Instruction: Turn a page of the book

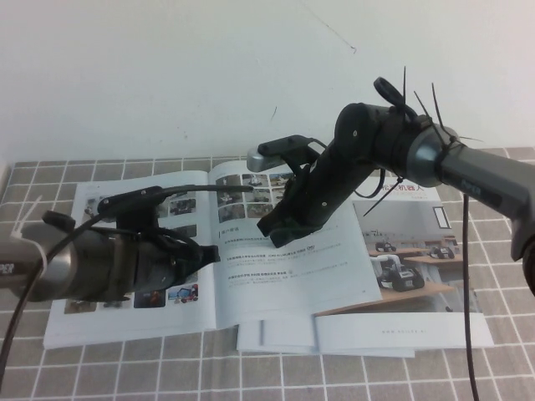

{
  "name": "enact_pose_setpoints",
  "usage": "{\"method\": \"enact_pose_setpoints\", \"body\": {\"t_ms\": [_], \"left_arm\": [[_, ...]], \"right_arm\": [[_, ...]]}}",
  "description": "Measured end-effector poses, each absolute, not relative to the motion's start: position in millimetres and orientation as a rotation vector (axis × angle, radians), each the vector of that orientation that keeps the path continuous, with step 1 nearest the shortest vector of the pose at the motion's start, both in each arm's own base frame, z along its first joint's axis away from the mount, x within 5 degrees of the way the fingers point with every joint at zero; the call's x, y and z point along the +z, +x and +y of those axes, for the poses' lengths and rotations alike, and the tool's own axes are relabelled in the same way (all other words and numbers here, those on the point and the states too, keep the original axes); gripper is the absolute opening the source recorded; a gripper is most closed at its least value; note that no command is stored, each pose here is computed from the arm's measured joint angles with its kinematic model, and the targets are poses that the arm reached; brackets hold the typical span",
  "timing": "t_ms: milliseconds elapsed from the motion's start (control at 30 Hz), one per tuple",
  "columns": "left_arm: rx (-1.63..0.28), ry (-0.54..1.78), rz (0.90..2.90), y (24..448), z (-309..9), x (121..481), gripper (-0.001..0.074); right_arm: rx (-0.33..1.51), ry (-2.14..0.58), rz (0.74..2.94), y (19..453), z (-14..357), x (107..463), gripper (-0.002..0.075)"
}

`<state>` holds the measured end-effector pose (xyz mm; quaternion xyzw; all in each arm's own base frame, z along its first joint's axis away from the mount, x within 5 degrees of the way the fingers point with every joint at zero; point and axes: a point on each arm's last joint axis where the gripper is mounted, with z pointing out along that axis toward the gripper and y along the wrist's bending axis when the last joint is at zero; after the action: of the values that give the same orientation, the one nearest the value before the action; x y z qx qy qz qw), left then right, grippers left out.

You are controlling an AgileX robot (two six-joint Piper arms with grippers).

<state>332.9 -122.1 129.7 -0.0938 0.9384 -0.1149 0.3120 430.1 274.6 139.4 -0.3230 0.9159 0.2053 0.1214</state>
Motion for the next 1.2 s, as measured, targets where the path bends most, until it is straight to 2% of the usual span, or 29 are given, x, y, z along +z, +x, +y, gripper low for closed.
{"method": "enact_pose_setpoints", "body": {"t_ms": [233,367,500,600,733,867,1000,1100,1200], "left_arm": [[-0.355,-0.244,2.488,335,-126,127,-0.0002],[-0.398,-0.223,2.449,332,-127,143,-0.0002],[-0.589,-0.121,2.309,321,-134,200,-0.0002],[-0.759,0.034,2.21,302,-141,243,-0.0002],[-0.81,0.184,2.201,274,-139,277,-0.0002],[-0.658,0.237,2.277,247,-121,297,-0.0002],[-0.377,0.194,2.307,221,-86,318,-0.0002],[-0.224,0.113,2.224,194,-61,336,-0.0002],[-0.155,0.047,2.069,158,-39,352,-0.0002]], "right_arm": [[0.534,-0.952,2.713,429,271,141,-0.0001],[0.439,-1.031,2.713,426,263,159,-0.0001],[0.363,-1.112,2.589,419,254,217,-0.0001],[0.327,-1.169,2.457,402,243,280,-0.0001],[0.248,-1.206,2.336,371,222,351,-0.0001],[0.107,-1.195,2.274,342,196,398,-0.0001],[-0.052,-1.141,2.285,314,167,420,-0.0001],[-0.13,-1.072,2.259,285,144,435,-0.0001],[-0.162,-1.002,2.209,253,122,440,-0.0001]]}}
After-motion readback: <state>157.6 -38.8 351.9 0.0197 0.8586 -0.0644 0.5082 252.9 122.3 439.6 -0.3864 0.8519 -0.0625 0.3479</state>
